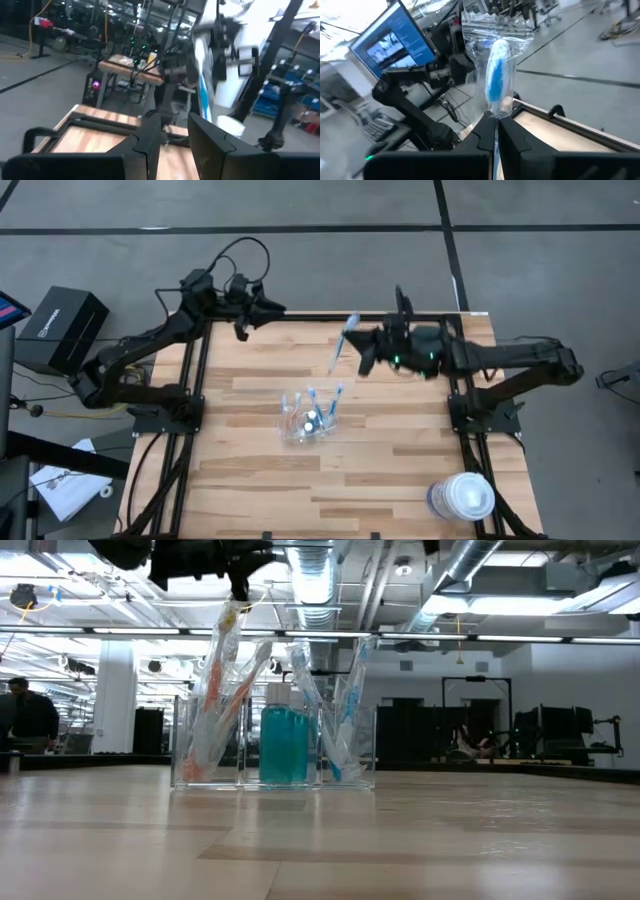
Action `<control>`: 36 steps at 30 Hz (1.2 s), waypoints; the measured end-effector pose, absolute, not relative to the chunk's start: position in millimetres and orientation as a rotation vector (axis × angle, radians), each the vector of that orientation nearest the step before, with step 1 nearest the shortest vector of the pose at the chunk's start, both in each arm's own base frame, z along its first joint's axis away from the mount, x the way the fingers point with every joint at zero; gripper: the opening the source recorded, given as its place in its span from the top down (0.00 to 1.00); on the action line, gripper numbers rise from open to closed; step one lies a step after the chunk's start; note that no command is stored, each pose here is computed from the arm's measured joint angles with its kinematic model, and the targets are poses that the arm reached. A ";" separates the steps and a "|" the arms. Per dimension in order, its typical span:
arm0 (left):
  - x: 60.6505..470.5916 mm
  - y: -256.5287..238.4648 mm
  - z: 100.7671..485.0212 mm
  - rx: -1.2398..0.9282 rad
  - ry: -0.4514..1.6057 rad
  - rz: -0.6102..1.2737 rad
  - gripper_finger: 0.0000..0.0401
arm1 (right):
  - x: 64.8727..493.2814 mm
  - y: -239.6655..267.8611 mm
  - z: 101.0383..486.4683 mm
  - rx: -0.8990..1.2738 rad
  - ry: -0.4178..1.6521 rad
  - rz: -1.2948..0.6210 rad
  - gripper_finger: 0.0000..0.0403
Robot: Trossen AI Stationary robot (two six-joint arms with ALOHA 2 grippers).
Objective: Pick & Place toothbrushing station
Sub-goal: Put the blue toothbrush into the transparent organizer
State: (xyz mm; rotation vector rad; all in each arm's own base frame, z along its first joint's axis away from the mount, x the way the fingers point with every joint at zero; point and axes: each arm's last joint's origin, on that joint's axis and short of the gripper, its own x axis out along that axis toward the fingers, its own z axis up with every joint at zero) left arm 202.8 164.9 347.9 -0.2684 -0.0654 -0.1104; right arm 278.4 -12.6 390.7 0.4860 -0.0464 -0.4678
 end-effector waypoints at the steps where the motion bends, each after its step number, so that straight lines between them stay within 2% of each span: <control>1: 201.4 161.1 351.2 -0.274 -0.073 -0.119 0.77 | 279.9 0.0 389.1 0.469 -0.040 -0.474 1.00; 6: 199.7 139.7 364.6 -0.268 -0.109 -0.161 0.77 | 286.9 42.5 363.6 0.417 0.046 -0.514 1.00; 10: 208.0 121.0 367.8 -0.317 -0.114 -0.198 0.77 | 292.8 61.7 323.5 0.453 0.134 -0.498 1.00; 15: 224.7 92.5 363.5 -0.366 -0.071 -0.250 0.79 | 290.3 81.8 281.5 0.517 0.102 -0.438 1.00; 22: 238.6 67.0 352.5 -0.319 0.005 -0.228 0.89 | 278.4 81.1 248.2 0.535 0.075 -0.417 1.00; 26: 242.2 64.9 350.5 -0.304 0.006 -0.204 0.90 | 279.0 73.5 246.7 0.514 0.081 -0.422 1.00; 30: 247.1 68.0 343.6 -0.323 0.039 -0.155 0.84 | 283.0 62.4 252.4 0.501 0.062 -0.376 1.00; 36: 257.4 71.9 331.7 -0.323 0.085 -0.135 0.67 | 286.7 49.0 251.6 0.462 0.089 -0.350 1.00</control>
